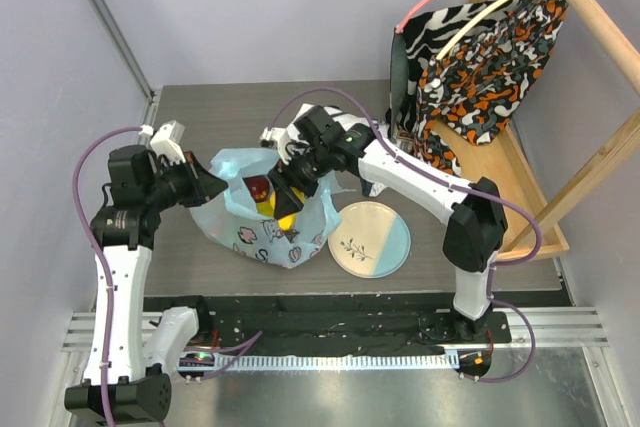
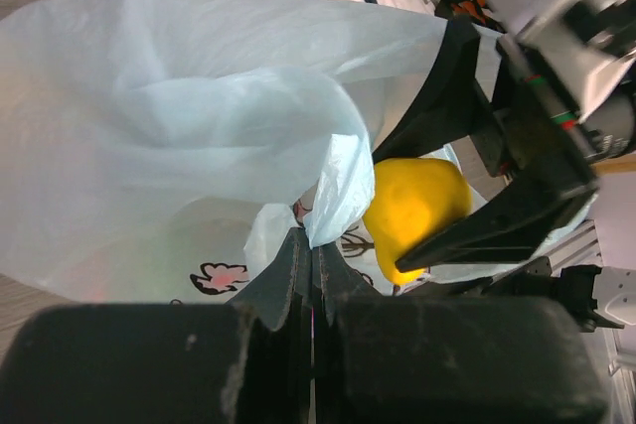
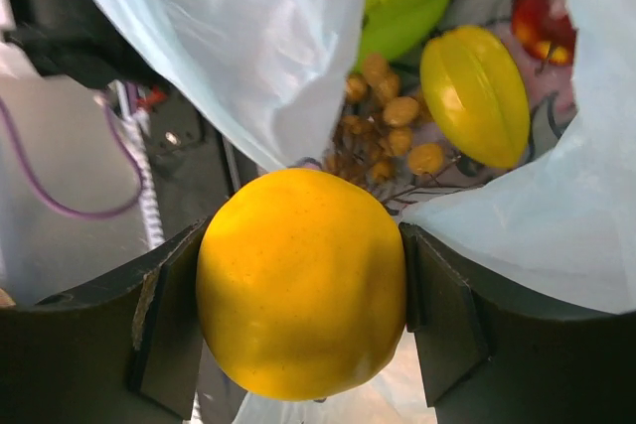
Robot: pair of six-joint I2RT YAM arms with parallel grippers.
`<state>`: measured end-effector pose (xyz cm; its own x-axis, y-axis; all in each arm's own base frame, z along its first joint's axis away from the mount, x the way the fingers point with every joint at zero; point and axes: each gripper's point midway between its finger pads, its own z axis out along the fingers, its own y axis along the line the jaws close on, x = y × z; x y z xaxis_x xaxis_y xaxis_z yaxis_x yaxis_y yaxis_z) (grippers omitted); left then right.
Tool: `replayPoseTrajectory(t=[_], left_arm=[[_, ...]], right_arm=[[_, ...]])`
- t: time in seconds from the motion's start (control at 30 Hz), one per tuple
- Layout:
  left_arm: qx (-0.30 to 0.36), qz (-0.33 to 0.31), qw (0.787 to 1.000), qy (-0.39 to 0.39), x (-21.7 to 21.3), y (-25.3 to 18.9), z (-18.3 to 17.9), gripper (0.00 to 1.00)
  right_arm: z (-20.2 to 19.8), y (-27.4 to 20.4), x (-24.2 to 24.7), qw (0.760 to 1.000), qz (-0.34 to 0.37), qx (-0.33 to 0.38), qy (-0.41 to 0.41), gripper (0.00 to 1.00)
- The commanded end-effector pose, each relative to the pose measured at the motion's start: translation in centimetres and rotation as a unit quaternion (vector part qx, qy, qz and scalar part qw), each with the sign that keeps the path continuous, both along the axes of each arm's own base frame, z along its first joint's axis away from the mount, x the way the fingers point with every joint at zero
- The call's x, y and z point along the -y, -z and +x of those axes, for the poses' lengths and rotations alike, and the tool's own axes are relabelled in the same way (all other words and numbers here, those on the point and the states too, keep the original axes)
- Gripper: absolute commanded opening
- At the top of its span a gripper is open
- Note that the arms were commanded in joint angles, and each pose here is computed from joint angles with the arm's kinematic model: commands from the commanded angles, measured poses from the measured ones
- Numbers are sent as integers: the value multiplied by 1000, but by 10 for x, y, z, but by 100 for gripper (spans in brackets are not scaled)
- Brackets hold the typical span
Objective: Take the fake fruits out of the plastic bag
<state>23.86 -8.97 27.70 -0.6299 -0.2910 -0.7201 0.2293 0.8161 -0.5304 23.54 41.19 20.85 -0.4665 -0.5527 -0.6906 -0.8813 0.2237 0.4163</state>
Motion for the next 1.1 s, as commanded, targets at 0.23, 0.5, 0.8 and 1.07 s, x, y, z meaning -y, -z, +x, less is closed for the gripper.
replayPoseTrajectory(t=[0.23,0.5,0.8,1.07], left_arm=[[31,2,999,-15,-3,-17,7,0],[24,-8,1000,-4,0,-11,15,0],[11,-19,1000,8,4,-6,16,0],[17,-18,1000,8,4,-12,19,0]], right_arm=[[-28,29,90,928,-107,201,-296,37],[-81,76,153,855,-175,194,-449,35],[-63,144,192,807,-259,266,-460,35],[-8,155,187,808,-332,322,-365,79]])
